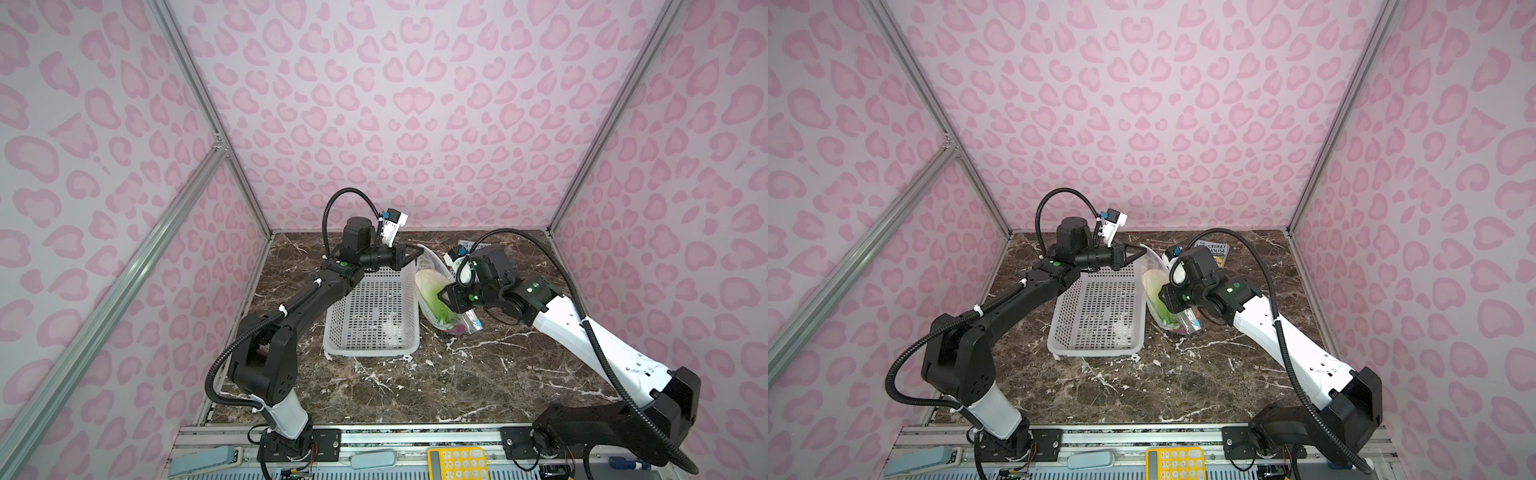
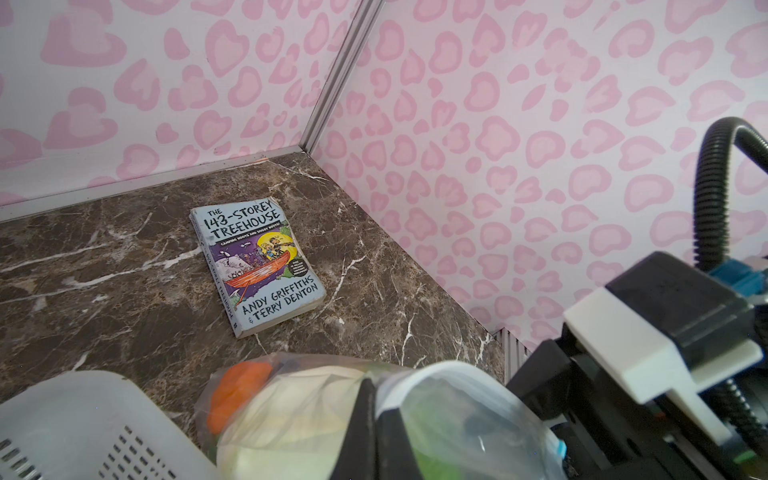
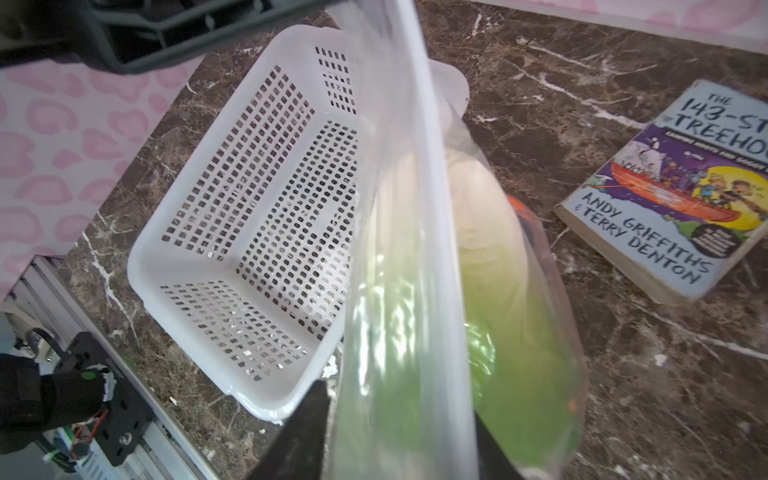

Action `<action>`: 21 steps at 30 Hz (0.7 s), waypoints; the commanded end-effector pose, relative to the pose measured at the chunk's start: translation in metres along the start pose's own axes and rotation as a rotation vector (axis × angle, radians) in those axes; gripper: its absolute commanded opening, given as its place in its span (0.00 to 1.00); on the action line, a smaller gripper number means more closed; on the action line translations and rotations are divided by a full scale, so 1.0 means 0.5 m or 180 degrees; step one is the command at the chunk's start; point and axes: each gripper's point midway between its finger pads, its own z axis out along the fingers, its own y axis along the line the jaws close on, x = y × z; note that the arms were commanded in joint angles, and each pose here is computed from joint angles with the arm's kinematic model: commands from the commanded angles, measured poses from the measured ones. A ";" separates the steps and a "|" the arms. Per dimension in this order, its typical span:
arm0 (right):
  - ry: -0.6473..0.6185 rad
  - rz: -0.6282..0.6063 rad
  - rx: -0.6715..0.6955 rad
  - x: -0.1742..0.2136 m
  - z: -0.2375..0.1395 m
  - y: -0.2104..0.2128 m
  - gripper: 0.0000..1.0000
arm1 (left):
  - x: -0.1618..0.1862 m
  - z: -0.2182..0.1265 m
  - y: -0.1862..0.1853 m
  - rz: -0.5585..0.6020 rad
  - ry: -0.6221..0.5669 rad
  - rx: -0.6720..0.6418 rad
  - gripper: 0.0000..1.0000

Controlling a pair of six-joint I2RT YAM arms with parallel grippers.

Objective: Place the food in the zip-top bag and seal the zipper

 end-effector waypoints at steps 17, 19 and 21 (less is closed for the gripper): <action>-0.0734 0.0870 -0.1261 -0.082 -0.096 0.128 0.00 | -0.048 -0.024 -0.165 0.0181 0.0018 0.0616 0.03; -0.0685 0.1006 -0.1113 -0.056 -0.082 0.101 0.00 | -0.035 -0.002 -0.151 0.0075 0.0098 0.0610 0.03; -0.0599 0.1225 -0.0917 -0.022 -0.059 0.054 0.00 | -0.018 0.024 -0.131 -0.0093 0.0198 0.0623 0.06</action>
